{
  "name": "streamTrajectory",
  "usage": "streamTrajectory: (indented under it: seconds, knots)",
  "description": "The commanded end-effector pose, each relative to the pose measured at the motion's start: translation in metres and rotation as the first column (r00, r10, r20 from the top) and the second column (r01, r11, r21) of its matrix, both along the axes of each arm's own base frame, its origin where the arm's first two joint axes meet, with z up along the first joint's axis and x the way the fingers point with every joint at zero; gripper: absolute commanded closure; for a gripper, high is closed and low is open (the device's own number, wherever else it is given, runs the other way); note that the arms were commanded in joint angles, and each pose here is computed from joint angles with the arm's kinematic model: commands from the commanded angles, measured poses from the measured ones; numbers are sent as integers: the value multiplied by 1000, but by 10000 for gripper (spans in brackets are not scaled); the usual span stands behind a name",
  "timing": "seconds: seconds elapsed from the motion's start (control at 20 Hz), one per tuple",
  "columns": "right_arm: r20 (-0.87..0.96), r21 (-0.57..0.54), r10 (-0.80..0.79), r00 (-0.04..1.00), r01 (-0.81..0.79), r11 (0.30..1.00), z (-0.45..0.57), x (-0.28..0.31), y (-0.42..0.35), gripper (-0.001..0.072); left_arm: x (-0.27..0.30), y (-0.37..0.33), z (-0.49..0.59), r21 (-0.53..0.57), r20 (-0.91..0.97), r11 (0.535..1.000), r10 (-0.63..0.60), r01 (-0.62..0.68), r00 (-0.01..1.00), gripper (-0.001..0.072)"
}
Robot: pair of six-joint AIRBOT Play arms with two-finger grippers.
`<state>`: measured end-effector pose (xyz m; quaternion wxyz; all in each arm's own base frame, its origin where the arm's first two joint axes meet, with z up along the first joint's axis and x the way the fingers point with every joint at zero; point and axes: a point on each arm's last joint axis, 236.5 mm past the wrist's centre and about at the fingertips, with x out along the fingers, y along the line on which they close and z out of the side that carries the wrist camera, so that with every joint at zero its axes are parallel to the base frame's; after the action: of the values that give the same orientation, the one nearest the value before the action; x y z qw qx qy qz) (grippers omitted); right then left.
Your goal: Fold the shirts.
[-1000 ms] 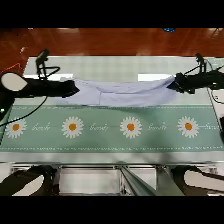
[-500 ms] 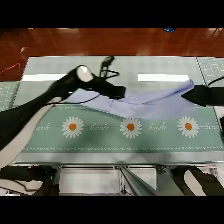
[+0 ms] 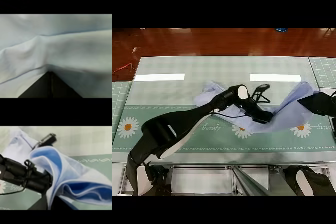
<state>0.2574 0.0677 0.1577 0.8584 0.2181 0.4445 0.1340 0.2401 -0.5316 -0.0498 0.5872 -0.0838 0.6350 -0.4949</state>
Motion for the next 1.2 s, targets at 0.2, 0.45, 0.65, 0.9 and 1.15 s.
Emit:
streamTrajectory:
  seconds: [0.2, 0.45, 0.65, 0.9, 1.15]
  knots:
    - [10, 69, 67, 998, -68, 995, 5, 4, 29, 688, 112, 111, 80, 24, 156, 989, 140, -145, 978, 685]
    - [40, 213, 172, 984, -177, 961, -6, 55, 121, 688, 170, 296, 170, 61, 435, 888, 388, -456, 813, 685]
    - [-3, 271, 241, 970, -231, 934, -41, 107, 206, 687, 138, 406, 200, -9, 525, 752, 564, -659, 637, 685]
    - [-130, 318, 345, 930, -290, 903, -107, 145, 293, 688, 72, 441, 139, 16, 453, 658, 667, -753, 592, 685]
    - [-164, 338, 358, 919, -289, 896, -150, 159, 337, 519, 40, 429, 72, 93, 322, 655, 693, -750, 645, 685]
